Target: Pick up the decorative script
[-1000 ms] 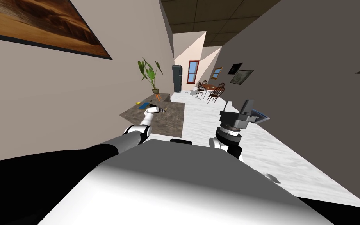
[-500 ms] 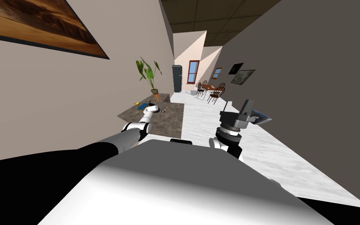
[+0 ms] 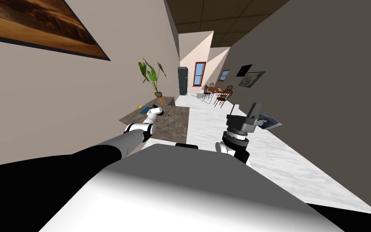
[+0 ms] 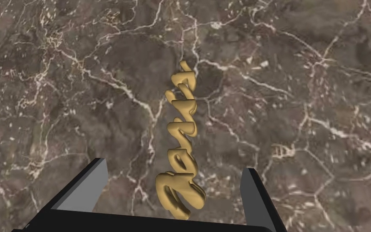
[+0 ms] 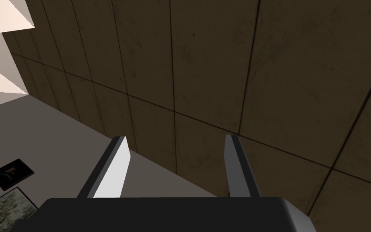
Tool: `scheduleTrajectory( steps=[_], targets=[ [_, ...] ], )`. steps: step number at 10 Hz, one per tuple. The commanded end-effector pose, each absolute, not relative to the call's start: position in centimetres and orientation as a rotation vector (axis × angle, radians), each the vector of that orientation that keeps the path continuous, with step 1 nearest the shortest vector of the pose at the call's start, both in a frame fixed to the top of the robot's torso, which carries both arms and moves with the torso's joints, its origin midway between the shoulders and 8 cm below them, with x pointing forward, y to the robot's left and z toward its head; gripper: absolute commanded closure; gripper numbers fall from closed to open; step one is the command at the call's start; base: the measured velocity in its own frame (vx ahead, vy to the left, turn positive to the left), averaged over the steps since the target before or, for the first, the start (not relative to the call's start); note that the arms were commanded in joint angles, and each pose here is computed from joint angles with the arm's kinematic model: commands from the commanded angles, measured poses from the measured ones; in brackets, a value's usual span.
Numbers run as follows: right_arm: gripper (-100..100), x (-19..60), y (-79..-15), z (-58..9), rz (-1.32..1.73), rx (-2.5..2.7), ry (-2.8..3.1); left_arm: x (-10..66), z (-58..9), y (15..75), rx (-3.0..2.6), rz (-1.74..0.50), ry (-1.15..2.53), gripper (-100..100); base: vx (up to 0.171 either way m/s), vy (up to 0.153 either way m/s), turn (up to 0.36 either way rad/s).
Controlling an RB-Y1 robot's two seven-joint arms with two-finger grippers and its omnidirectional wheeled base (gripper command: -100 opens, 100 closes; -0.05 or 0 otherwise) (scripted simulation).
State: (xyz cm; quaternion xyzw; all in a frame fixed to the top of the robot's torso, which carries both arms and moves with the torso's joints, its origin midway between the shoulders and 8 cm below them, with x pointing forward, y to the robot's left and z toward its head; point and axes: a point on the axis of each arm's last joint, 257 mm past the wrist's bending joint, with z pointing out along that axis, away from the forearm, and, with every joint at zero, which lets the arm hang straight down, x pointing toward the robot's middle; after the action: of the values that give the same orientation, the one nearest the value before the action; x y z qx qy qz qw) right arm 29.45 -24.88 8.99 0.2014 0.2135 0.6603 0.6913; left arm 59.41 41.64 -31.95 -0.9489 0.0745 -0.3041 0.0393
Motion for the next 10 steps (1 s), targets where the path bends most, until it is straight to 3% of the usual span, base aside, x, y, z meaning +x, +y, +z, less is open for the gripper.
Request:
scheduleTrajectory(
  steps=[1,6,7,8,10],
  targets=[
    [0,29.4,-24.9,9.0,1.476,0.45,0.477,59.1,-32.3,41.8,-2.929,-0.902,0.212,-100,0.044,-0.028,0.011],
    [0,29.4,-24.9,9.0,1.476,0.45,0.477,58.1,-32.5,42.4,-2.99,-0.807,0.154,-100,0.049,-0.023,0.019],
    [0,29.4,-24.9,9.0,1.476,0.45,0.477,58.1,-32.5,42.4,-2.992,-0.803,0.153,0,0.0,0.0,0.0],
    [0,29.5,-24.9,9.0,1.476,0.45,0.477,57.7,-33.7,42.1,-2.992,-0.804,0.156,-100,0.0,-0.005,0.014],
    [0,29.5,-24.9,9.0,1.476,0.45,0.477,57.5,-33.8,42.2,-2.992,-0.803,0.157,-100,0.0,-0.003,0.007]
  ],
)
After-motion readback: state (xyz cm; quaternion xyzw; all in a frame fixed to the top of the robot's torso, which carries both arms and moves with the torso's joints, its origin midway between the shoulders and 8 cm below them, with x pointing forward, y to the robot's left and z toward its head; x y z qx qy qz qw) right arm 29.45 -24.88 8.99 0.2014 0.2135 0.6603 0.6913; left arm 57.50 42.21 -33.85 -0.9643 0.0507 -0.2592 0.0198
